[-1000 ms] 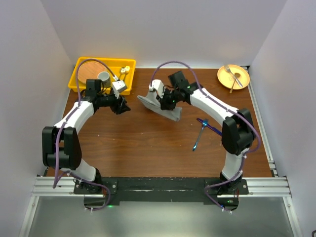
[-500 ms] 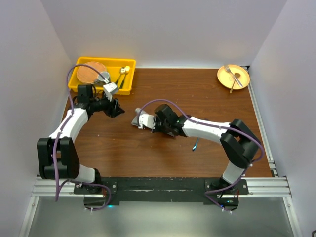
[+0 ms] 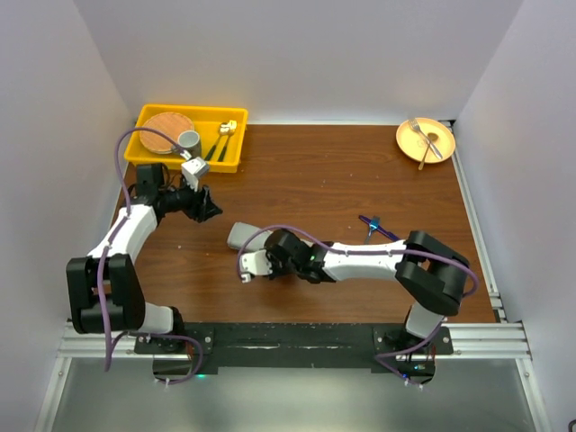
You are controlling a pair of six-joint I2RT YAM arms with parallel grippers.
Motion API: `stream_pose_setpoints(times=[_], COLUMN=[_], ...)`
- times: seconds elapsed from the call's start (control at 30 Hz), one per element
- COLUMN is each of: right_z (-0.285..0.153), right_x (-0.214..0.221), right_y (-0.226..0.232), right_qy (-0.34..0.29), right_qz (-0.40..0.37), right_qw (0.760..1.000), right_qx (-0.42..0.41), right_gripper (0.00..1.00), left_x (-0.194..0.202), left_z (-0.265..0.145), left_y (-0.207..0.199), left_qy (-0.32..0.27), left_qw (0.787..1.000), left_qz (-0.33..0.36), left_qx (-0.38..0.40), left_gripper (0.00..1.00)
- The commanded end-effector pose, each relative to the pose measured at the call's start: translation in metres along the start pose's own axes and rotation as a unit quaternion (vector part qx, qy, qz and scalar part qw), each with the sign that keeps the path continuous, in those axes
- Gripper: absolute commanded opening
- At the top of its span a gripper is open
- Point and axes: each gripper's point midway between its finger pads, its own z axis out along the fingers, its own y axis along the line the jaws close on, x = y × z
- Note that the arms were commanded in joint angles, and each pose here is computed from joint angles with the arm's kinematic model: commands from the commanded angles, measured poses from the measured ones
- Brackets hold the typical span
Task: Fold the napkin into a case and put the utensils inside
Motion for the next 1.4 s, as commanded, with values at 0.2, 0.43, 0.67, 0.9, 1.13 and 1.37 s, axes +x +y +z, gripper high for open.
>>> stream_pose_setpoints(times=[0.2, 0.43, 0.67, 0.9, 1.13, 1.37], right_z=[-0.035, -0.076, -0.080, -0.055, -0.030, -0.022], right_x=[-0.062, -0.079, -0.003, 0.026, 0.041, 0.033], right_y=[0.018, -0.006, -0.017, 0.023, 0.052, 0.075], right_qy=[-0.065, -0.100, -0.056, -0.012, 0.021, 0.023], right_qz=[0.025, 0.136, 0.186, 0.169, 0.193, 0.204], right_qw=[0.997, 0.979, 0.965, 0.957, 0.945, 0.934], right_qx=[-0.034, -0.111, -0.174, -0.237, -0.262, -0.293], right_gripper=[0.49, 0.50, 0.32, 0.26, 0.26, 0.29], left_x=[0.017, 0.039, 0.044, 0.068, 0.085, 0.092], left_z=[-0.016, -0.022, -0.008, 0.007, 0.022, 0.045], left_y=[-0.027, -0.055, -0.060, -0.066, -0.072, -0.056], left_qy=[0.016, 0.041, 0.066, 0.128, 0.168, 0.187], left_qw=[0.998, 0.993, 0.989, 0.981, 0.972, 0.974], left_qz=[0.043, 0.051, 0.020, 0.043, 0.061, 0.012], left_qx=[0.039, 0.102, 0.127, 0.138, 0.151, 0.129], left_gripper=[0.53, 0.42, 0.25, 0.21, 0.19, 0.15])
